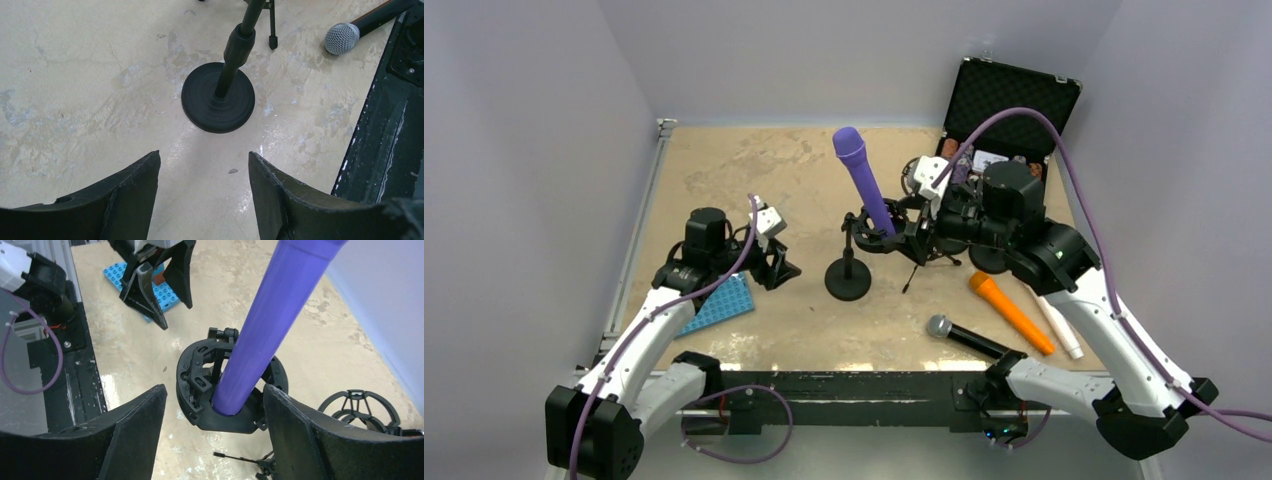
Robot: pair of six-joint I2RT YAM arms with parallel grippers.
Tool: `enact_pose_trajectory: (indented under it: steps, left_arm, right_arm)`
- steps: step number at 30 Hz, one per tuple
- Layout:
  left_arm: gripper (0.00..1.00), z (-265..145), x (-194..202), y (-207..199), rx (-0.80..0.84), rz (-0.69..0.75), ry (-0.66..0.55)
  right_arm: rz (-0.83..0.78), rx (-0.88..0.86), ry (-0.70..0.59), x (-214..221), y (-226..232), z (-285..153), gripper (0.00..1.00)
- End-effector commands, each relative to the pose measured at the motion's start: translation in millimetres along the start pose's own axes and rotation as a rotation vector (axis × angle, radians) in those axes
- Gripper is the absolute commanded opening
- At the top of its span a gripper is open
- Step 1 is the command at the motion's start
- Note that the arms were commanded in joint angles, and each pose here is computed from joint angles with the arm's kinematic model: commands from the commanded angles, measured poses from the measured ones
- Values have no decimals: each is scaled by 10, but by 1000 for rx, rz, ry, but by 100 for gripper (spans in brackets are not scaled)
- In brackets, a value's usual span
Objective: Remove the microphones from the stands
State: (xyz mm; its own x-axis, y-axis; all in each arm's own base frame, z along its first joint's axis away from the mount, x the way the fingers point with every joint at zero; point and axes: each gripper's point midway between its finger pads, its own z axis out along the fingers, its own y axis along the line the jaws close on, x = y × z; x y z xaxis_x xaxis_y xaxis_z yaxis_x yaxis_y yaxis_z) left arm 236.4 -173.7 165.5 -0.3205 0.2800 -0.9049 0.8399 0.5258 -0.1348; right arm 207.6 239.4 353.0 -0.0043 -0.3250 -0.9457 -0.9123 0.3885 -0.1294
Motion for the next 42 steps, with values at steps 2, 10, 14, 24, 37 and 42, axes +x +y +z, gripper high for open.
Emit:
enact_pose_trajectory:
  steps: [2, 10, 14, 24, 37, 42]
  left_arm:
    - [69, -12, -154, 96, -60, -8, -28]
    - [70, -34, -90, 254, -167, -90, 4]
    - [72, -53, -52, 315, -208, -106, 19]
    - [72, -78, -145, 311, -205, -94, 7]
    - [72, -132, -230, 275, -193, -53, 3]
    - [72, -138, -230, 242, -180, -50, 1]
  right_arm:
    - [18, 124, -41, -276, -229, -121, 84]
    - [52, 225, -65, -445, -493, -165, 91]
    - [114, 218, -68, -488, -582, -144, 87]
    - [136, 144, -109, -683, -620, 33, 88]
    - [149, -68, -162, -781, -407, 308, 85]
    - [188, -73, -153, -732, -459, 434, 83]
